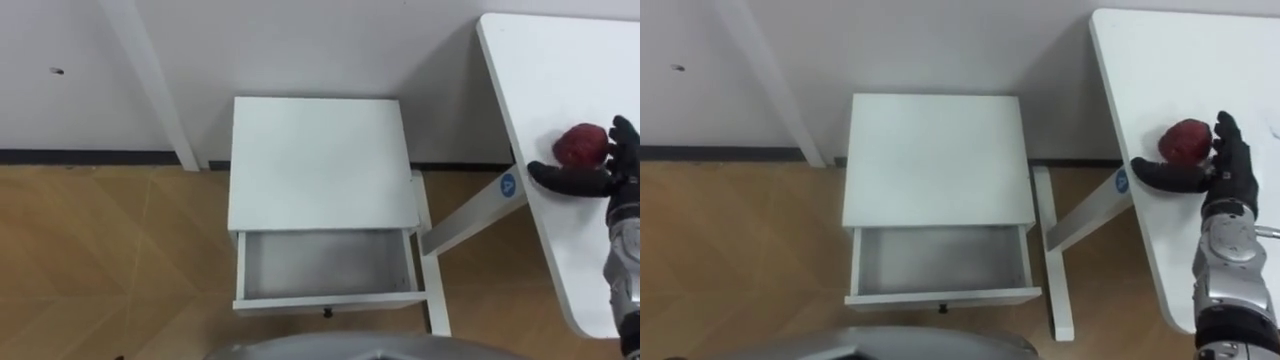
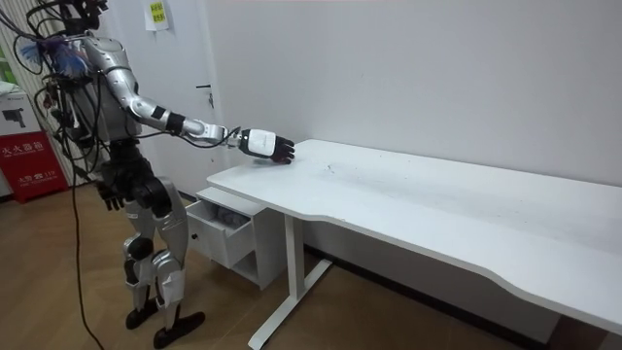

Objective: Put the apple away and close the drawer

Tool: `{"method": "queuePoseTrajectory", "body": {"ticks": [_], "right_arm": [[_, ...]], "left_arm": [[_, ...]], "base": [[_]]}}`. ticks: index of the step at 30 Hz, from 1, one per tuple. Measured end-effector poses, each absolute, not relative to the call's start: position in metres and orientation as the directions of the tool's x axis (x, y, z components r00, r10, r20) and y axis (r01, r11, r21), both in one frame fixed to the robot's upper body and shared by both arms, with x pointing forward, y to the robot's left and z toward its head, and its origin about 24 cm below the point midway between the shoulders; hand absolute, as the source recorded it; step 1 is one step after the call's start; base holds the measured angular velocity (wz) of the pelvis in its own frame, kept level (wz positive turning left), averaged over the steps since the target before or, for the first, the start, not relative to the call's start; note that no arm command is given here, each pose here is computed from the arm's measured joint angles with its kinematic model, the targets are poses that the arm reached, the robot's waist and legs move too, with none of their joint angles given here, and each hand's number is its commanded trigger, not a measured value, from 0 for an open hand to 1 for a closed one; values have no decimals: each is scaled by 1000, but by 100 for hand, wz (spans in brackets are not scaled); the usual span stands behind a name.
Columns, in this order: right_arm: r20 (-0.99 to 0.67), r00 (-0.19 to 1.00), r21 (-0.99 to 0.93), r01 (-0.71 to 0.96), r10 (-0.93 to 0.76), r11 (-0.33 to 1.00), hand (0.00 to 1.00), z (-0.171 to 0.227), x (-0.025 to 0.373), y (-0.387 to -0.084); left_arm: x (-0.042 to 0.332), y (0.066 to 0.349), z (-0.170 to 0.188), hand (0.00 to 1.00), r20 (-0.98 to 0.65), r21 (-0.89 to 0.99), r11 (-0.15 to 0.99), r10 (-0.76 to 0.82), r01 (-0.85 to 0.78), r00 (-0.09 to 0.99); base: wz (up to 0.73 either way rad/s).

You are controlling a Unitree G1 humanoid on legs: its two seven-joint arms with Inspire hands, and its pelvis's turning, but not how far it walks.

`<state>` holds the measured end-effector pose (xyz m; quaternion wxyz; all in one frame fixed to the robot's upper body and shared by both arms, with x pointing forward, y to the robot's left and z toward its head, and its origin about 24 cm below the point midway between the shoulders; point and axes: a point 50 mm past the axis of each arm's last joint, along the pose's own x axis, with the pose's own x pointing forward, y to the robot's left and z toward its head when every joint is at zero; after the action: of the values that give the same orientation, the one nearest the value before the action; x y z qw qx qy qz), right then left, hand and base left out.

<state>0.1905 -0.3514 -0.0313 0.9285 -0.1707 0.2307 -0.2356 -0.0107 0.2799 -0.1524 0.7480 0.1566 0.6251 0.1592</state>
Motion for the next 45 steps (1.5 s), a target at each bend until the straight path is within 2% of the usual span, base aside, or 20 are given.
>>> {"method": "queuePoseTrajectory", "body": {"ticks": [4, 21, 26, 31, 40, 45], "right_arm": [[-361, 760, -475, 349, -541, 808, 100, -31, 189, -362], [-355, 772, -472, 339, -527, 814, 100, -26, 204, -359], [-320, 868, -549, 158, -381, 821, 100, -16, 228, -329], [-210, 969, -626, -31, -130, 779, 100, 16, 256, -281], [-218, 964, -604, -255, 151, 755, 100, 19, 263, -220], [-261, 943, -631, -328, 205, 703, 100, 12, 261, -205]], "left_arm": [[-18, 280, -153, 0, -891, 432, 901, 434, -46, 136], [-13, 286, -152, 0, -893, 426, 904, 426, -34, 146], [-1, 281, -154, 0, -898, 412, 911, 405, 7, 172], [9, 277, -155, 0, -899, 405, 913, 388, 53, 205], [20, 269, -157, 0, -906, 386, 914, 351, 125, 236], [21, 266, -158, 0, -912, 375, 916, 337, 141, 235]], "base": [[2], [0], [2], [5], [14], [3]]}}
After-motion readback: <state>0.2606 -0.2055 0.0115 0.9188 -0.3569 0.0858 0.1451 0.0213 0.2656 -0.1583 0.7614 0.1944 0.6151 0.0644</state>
